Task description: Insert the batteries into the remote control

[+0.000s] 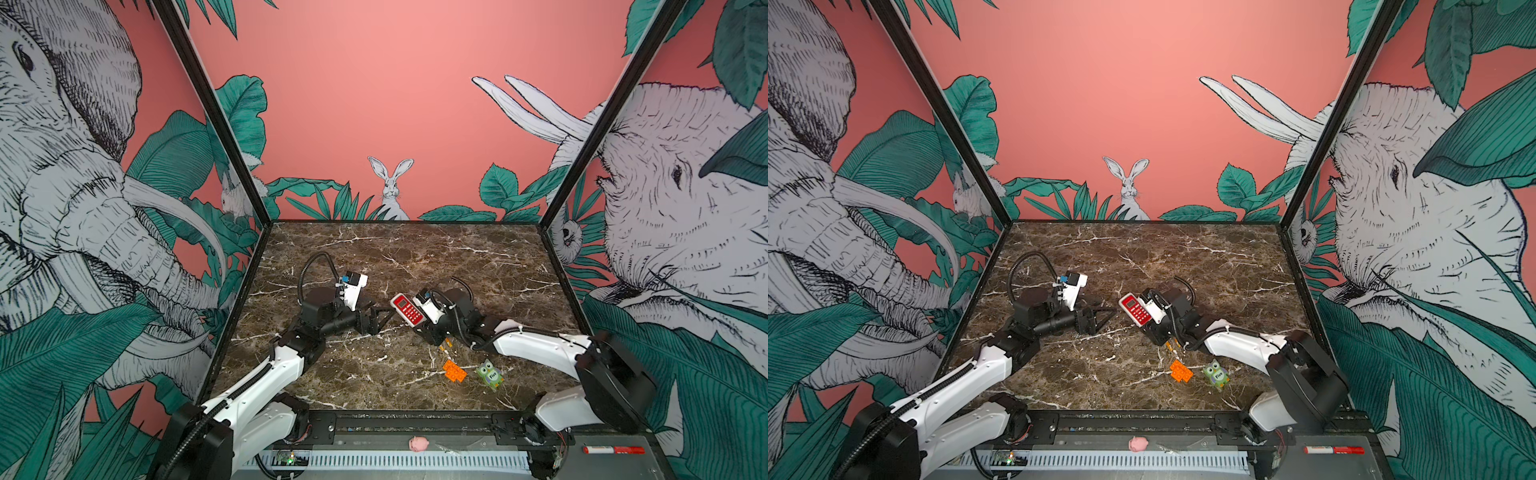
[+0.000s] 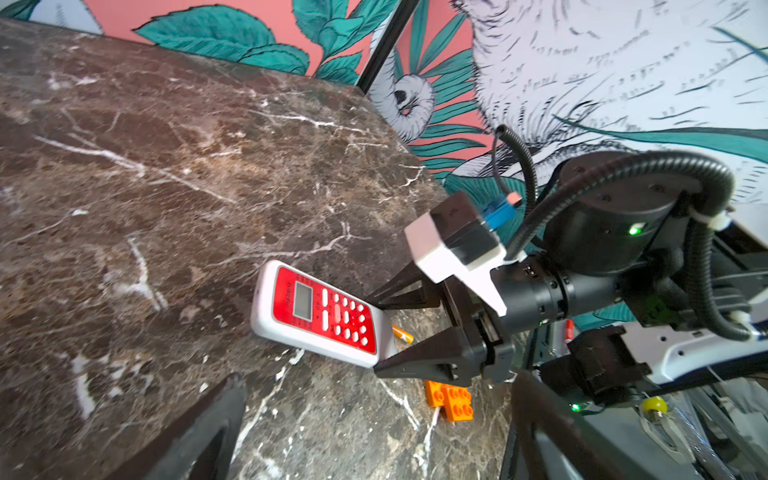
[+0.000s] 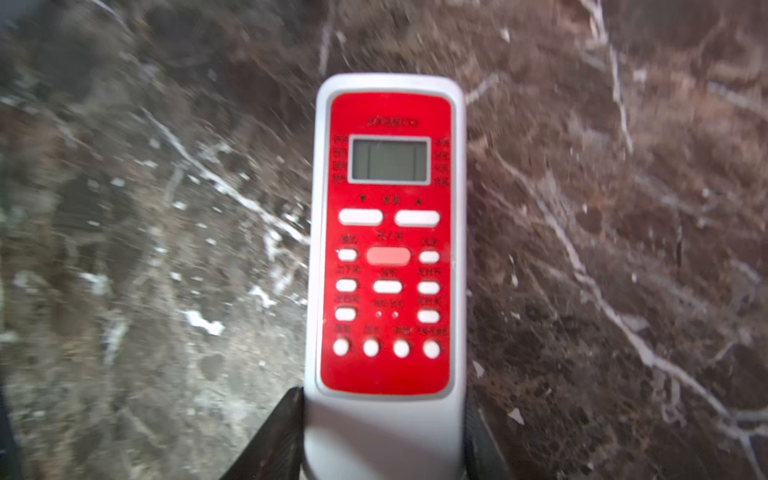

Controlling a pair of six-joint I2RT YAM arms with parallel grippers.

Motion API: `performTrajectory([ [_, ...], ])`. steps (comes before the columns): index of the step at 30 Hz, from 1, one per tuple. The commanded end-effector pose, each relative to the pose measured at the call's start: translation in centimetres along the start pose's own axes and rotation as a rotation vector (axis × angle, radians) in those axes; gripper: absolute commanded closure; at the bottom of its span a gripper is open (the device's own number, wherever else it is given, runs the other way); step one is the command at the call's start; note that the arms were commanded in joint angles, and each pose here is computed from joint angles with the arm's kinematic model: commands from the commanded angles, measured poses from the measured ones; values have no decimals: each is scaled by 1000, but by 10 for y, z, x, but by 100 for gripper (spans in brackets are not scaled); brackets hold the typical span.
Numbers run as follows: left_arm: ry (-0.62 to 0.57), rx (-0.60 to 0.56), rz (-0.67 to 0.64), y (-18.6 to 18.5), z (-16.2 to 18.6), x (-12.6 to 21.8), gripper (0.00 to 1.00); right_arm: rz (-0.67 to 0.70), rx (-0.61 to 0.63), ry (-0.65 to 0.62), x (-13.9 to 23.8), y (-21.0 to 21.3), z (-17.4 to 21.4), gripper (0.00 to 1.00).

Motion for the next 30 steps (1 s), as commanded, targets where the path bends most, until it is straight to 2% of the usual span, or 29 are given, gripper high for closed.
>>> performTrajectory([
  [1,-103,-80,99,-24,-32,10,1,-181,43,-148,26,31,-33,82],
  [15,-289,-171,274,-65,-78,32,1,-510,63,-317,97,79,-71,85],
  [24,-340,-229,350,-81,-103,36,1,-676,118,-333,121,105,-76,85],
  [30,-358,-257,369,-87,-113,39,1,-717,143,-348,131,112,-78,86],
])
Point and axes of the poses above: each gripper's point midway between its finger pads, its own x axis back along the fingers, its own y axis along the line the jaws close on, z = x × y, the point moved 3 cm from there along x, back along the fingers, and after that the axes turned 15 degrees about -x, right-handed, at the moved point
